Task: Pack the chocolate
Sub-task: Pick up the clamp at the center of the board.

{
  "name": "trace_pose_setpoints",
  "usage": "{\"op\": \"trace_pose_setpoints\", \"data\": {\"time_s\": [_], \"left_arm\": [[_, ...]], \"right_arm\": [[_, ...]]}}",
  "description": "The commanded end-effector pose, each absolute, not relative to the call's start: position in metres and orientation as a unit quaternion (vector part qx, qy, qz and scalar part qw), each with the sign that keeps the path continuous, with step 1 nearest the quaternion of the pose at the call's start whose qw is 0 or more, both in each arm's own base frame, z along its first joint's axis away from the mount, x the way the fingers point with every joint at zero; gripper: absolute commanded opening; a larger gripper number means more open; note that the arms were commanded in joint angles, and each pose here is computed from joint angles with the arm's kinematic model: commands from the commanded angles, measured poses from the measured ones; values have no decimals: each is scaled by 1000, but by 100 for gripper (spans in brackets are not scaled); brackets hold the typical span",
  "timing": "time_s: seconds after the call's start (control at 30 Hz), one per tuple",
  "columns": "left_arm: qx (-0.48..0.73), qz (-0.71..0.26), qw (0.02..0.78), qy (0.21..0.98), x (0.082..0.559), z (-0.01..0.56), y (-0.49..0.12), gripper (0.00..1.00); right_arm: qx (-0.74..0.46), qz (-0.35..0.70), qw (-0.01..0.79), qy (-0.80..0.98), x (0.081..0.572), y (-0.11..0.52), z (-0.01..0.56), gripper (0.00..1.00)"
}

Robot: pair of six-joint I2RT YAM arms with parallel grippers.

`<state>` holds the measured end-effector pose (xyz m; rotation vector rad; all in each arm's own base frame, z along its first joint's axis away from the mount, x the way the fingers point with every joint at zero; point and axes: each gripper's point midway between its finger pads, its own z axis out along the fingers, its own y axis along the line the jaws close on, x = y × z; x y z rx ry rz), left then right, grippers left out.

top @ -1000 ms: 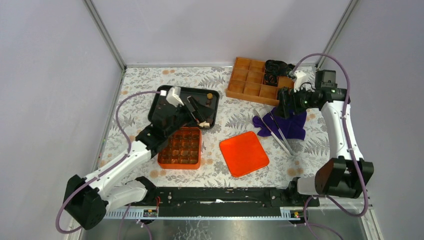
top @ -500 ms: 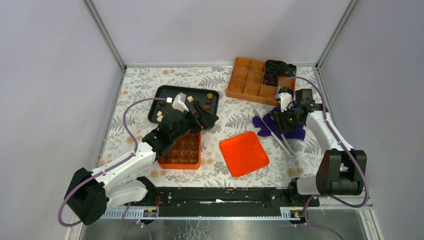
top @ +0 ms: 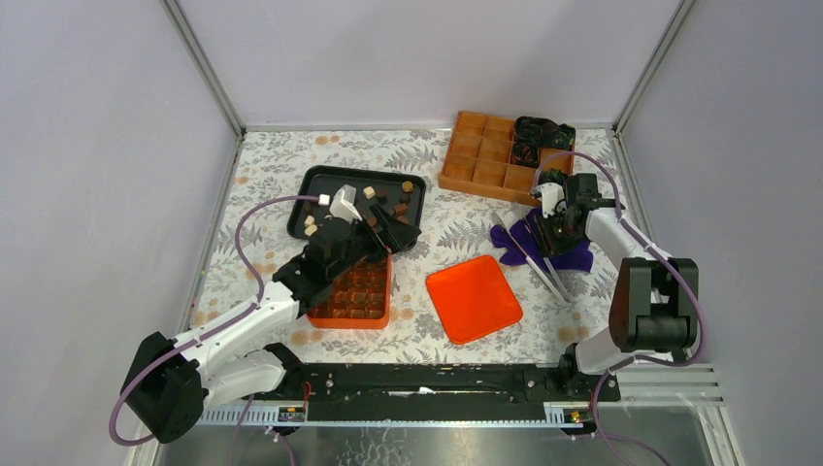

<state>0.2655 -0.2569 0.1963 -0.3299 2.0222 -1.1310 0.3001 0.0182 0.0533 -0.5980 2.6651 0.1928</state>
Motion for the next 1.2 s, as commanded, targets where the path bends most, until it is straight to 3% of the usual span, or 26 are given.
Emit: {"op": "trace_pose_setpoints", "data": {"time_s": [0.0,0.4,0.7,0.87,1.17], "left_arm": [[-136,-466,419,767,272,218,-257,96],[-141,-476,417,761,271,218,-257,96],[-127,-571,434,685,261,255,-267,96],[-117,-593,443,662,259,267,-269,95],[-111,-604,439,656,258,271,-273,96]], "right_arm": [[-210,54,195,956,305,13,43,37],[-213,51,163,962,299,9,19,27],[-212,43,178,960,295,7,34,5],[-218,48,193,955,293,10,53,10],[-221,59,159,960,280,11,33,18]]}}
